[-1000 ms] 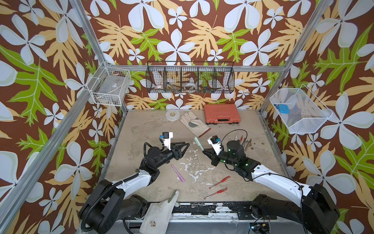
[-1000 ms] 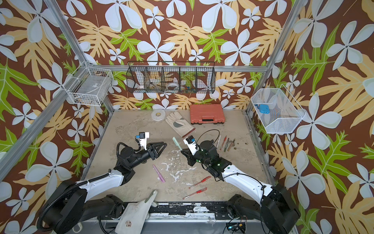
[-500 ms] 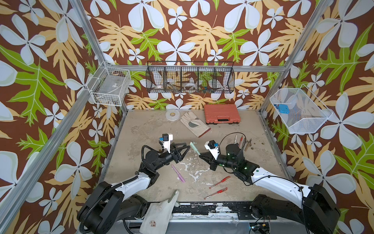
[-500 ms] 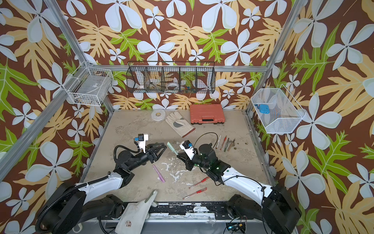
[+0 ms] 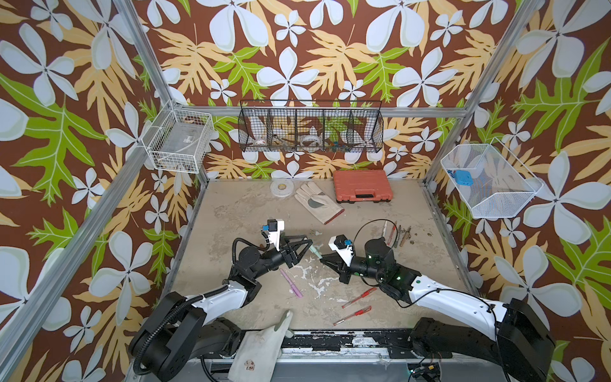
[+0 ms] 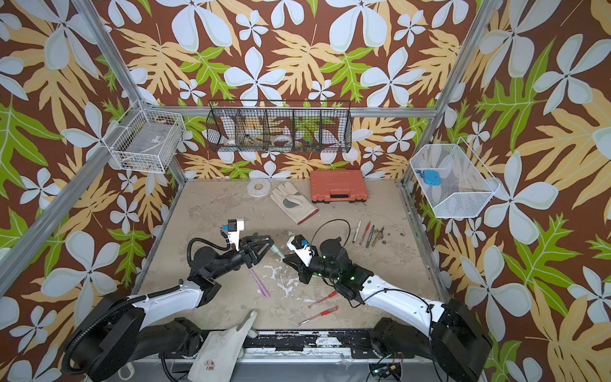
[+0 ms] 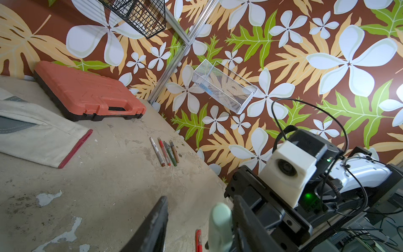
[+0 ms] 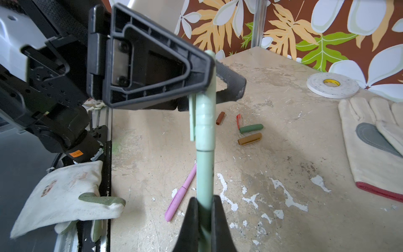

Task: Remove pen caps from pens
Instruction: Open the pen cap on the pen.

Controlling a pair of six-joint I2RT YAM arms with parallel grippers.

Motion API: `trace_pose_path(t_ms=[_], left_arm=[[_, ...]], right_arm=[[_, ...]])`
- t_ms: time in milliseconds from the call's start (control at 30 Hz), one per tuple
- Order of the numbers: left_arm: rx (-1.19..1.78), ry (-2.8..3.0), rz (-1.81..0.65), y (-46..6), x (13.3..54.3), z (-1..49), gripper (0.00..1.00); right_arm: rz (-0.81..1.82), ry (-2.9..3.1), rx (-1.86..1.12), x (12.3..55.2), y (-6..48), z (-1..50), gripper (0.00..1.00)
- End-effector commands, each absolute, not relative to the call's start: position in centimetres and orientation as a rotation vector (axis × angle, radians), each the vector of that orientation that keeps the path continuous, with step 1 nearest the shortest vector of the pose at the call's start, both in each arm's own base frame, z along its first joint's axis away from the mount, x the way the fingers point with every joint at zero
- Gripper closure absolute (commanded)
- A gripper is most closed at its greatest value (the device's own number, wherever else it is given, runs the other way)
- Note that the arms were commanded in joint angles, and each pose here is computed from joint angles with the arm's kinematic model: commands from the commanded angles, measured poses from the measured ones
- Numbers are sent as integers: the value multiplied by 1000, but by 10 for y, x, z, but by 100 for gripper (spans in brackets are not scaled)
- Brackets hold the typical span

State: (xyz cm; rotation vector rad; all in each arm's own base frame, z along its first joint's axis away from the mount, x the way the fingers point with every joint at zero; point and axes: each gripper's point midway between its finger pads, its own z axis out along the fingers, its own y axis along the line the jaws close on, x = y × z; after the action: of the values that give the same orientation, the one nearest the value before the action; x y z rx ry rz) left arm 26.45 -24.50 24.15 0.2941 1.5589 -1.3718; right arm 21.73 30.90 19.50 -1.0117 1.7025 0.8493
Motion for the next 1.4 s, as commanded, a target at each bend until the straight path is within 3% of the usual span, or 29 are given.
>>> trace_pose_path(t_ms=[0,233,367,467,600,867,1200,1367], left_arm=[[310,1521,-1387,-247,263,251,53],[317,1530,-1390,-249,264,248,69],[328,1538,-1397,-251,265,246,91],[342,1535,-1402,-252,264,246,100],[414,1501,-1419,-256,254,250,100],[524,1460,-1430,-267,239,253,100],[594,1438,-1479,-277,227,254,100],[598,1426,-1490,-277,224,256,100]], right_arm=[[699,1667,-993,225,310,201,96],[609,1697,-945,233,308,199,96],[597,1702,-931,234,308,200,95],[620,1691,-963,229,310,200,80],[726,1669,-1044,215,317,200,66],[964,1629,-1045,206,308,213,64],[1086,1624,-1082,200,311,211,72],[1102,1630,-1095,199,314,209,89]])
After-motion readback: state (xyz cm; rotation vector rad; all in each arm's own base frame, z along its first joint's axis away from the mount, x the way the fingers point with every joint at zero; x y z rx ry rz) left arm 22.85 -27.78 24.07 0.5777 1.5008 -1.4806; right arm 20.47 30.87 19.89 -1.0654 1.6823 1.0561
